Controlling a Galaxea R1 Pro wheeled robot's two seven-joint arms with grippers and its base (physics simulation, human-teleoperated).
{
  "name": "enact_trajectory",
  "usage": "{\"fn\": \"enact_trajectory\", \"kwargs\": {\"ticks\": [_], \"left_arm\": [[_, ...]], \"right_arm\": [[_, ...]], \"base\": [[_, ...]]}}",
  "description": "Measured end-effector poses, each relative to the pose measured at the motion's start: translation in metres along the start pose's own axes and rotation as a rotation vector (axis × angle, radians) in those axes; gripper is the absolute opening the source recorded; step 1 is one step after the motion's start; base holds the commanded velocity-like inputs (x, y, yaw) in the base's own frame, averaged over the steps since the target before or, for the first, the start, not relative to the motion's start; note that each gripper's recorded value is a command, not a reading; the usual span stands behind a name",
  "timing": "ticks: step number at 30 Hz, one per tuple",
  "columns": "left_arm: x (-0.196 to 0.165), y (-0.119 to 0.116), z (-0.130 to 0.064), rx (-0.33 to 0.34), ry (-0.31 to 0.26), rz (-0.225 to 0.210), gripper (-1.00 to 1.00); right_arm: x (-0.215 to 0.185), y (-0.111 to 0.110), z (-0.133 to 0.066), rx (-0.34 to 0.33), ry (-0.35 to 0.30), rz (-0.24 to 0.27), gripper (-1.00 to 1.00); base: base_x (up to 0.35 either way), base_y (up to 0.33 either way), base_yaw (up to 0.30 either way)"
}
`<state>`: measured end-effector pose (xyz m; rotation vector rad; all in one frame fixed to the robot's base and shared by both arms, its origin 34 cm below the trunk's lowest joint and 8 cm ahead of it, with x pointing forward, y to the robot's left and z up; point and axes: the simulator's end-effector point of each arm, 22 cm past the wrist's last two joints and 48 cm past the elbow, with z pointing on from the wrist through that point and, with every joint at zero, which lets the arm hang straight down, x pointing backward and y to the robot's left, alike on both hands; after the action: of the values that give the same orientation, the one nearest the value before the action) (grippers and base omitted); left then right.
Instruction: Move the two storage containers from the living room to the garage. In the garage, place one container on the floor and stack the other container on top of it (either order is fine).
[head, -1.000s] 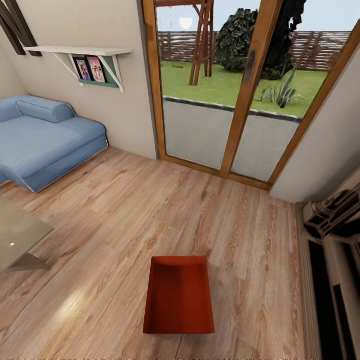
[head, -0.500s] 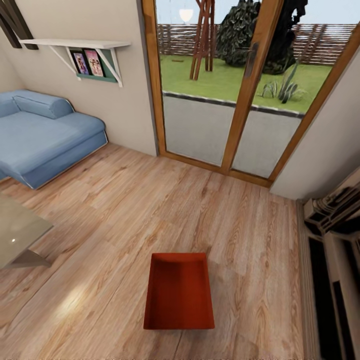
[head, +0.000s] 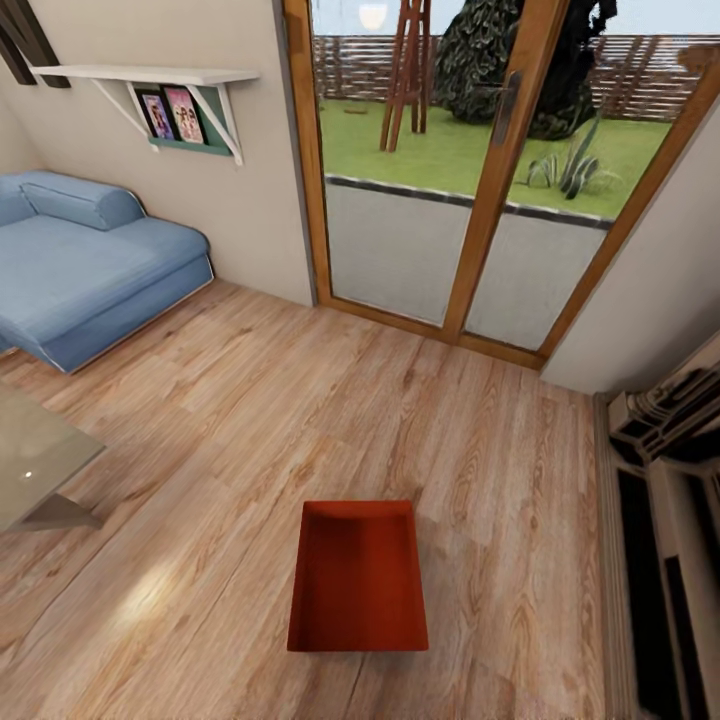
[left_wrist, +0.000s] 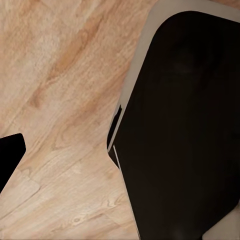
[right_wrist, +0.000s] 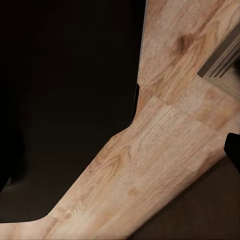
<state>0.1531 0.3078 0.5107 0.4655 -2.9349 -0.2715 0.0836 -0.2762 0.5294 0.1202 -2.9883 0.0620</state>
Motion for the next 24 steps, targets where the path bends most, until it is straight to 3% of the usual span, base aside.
{"fn": "enact_trajectory", "kwargs": {"ticks": [24], "left_arm": [[0.0001,0.0000,0.0001,0.000,0.000,-0.001,1.00]], "right_arm": [[-0.0014,0.0017,-0.0001,0.001,-0.006,0.003,1.00]], "base": [[0.000,0.000,0.000]]}}
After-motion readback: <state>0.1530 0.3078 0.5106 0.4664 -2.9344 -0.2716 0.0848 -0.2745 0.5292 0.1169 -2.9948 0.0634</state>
